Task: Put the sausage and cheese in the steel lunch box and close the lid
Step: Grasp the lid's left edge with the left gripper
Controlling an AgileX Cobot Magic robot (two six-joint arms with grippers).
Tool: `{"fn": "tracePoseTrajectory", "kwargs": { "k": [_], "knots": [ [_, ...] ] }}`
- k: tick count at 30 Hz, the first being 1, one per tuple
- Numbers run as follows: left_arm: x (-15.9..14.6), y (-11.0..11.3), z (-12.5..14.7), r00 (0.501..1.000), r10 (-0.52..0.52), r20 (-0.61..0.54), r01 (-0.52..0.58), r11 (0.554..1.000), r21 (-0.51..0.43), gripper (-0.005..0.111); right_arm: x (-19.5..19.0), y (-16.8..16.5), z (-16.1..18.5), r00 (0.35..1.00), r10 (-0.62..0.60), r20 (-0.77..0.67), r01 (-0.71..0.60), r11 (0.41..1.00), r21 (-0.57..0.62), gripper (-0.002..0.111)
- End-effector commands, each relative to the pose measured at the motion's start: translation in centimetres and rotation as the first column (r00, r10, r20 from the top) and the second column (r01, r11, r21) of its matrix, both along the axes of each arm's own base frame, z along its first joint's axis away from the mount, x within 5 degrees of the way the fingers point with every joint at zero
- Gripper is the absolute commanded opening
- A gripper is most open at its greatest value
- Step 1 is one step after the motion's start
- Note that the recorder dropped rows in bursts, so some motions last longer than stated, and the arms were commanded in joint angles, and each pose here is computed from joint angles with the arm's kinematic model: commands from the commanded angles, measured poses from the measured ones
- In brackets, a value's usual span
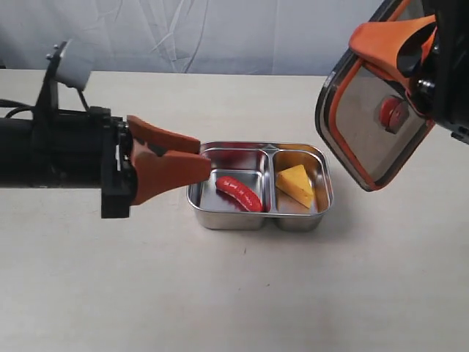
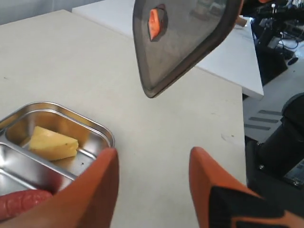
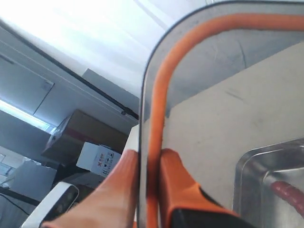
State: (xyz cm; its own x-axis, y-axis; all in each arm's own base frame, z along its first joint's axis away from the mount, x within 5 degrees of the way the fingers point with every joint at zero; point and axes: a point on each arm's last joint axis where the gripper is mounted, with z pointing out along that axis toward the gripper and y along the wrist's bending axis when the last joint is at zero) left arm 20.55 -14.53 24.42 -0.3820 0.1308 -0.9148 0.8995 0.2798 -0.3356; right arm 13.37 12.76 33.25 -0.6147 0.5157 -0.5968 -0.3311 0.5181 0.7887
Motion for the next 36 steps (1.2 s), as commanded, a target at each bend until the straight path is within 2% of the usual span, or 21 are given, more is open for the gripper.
{"fn": "tracePoseTrajectory", "kwargs": {
  "k": [1, 4, 8, 15, 24, 27, 32, 34, 36],
  "knots": [
    [0.1, -3.0, 1.2, 0.997, -0.008, 0.082, 0.002, 0.997, 0.073, 0.046, 0.7, 0.8, 1.0, 1.0, 0.013, -0.004, -0.013, 1.0, 0.013, -0.001],
    [0.1, -4.8, 2.0, 0.986, 0.005, 0.165, -0.027, 0.991, 0.133, 0.046, 1.0, 1.2, 2.2, 1.0, 0.019, 0.01, -0.019, 0.999, 0.033, -0.001],
    [0.7, -5.7, 2.6, 0.971, 0.078, 0.226, -0.123, 0.973, 0.196, 0.046, 0.9, 1.3, 3.2, 1.0, 0.029, 0.013, -0.029, 0.997, 0.069, -0.001],
    [0.6, -7.2, 3.8, 0.972, 0.057, 0.226, -0.096, 0.982, 0.163, 0.046, 1.0, 1.6, 3.0, 0.999, 0.042, -0.031, -0.038, 0.995, 0.094, -0.001],
    [0.4, -10.3, 2.7, 0.982, -0.052, 0.184, 0.021, 0.986, 0.167, 0.046, 1.1, 1.6, 2.9, 0.999, 0.044, -0.006, -0.043, 0.997, 0.064, -0.001],
    [0.6, -10.7, 3.8, 0.981, -0.051, 0.186, 0.027, 0.991, 0.13, 0.046, 1.2, 1.7, 2.8, 0.999, 0.039, -0.018, -0.037, 0.997, 0.067, -0.001],
    [0.6, -10.8, 4.1, 0.984, -0.047, 0.171, 0.027, 0.993, 0.117, 0.046, 1.4, 1.7, 2.7, 0.999, 0.028, -0.031, -0.026, 0.996, 0.08, -0.001],
    [0.6, -10.8, 4.1, 0.984, -0.047, 0.171, 0.027, 0.993, 0.117, 0.043, 1.4, 1.9, 2.5, 0.998, 0.038, -0.045, -0.035, 0.997, 0.076, -0.001],
    [0.7, -10.7, 4.0, 0.984, -0.043, 0.172, 0.023, 0.993, 0.119, 0.031, 1.6, 2.3, 2.1, 0.995, 0.056, -0.078, -0.05, 0.995, 0.082, -0.001]
  ]
}}
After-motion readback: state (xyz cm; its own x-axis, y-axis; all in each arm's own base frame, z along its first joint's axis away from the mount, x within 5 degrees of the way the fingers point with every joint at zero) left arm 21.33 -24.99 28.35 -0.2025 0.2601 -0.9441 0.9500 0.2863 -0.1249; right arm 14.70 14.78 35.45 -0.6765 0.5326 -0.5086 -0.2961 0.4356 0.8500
